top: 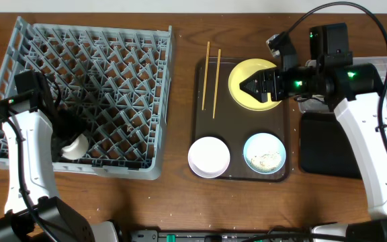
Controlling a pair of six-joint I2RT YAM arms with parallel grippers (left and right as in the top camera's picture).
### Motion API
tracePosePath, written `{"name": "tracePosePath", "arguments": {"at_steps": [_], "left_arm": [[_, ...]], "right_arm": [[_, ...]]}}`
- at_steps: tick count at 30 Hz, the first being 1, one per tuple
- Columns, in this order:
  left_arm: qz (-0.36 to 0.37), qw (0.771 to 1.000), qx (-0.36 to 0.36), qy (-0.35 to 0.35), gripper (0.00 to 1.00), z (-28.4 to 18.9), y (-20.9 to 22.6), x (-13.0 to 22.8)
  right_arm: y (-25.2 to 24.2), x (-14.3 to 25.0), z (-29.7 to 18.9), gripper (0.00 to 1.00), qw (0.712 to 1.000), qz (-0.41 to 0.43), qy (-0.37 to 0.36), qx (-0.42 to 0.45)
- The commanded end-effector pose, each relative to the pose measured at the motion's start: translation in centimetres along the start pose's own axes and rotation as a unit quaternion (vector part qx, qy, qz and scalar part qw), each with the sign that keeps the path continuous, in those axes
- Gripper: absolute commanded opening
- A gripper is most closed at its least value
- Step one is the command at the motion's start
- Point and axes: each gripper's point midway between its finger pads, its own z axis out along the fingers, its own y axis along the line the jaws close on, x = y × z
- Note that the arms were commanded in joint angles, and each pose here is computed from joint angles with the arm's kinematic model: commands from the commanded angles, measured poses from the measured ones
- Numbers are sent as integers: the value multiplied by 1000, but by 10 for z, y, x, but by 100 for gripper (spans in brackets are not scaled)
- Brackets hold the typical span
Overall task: Sort waste into correct bins and load items into the dishwasher
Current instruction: 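Lower the cup into the dish rack with the left gripper, then grasp the light-blue bowl of rice with the right gripper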
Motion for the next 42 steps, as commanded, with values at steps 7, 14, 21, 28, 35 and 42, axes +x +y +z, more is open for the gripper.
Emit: {"name": "tracePosePath", "arguments": {"at_steps": [7, 14, 21, 28, 35, 42], "left_arm": [[19, 999, 48, 8, 85, -13, -14, 3], [145, 961, 234, -16, 84, -80, -70, 21], [264, 901, 319, -128, 85, -155, -103, 41], [288, 893, 300, -172, 85, -166, -106, 45], [288, 897, 295, -160, 85, -159, -109, 45], [288, 898, 293, -157, 85, -157, -109, 44]], "right_arm": [[7, -2, -4, 75, 1000, -5, -3, -1], [-15, 19, 0, 72, 994, 67, 33, 84], [-25, 90, 24, 66, 956, 157, 127, 212], [-49, 170, 55, 54, 898, 234, 161, 336], [-72, 185, 89, 38, 904, 256, 117, 322], [-91, 197, 111, 35, 884, 300, 118, 339]]}}
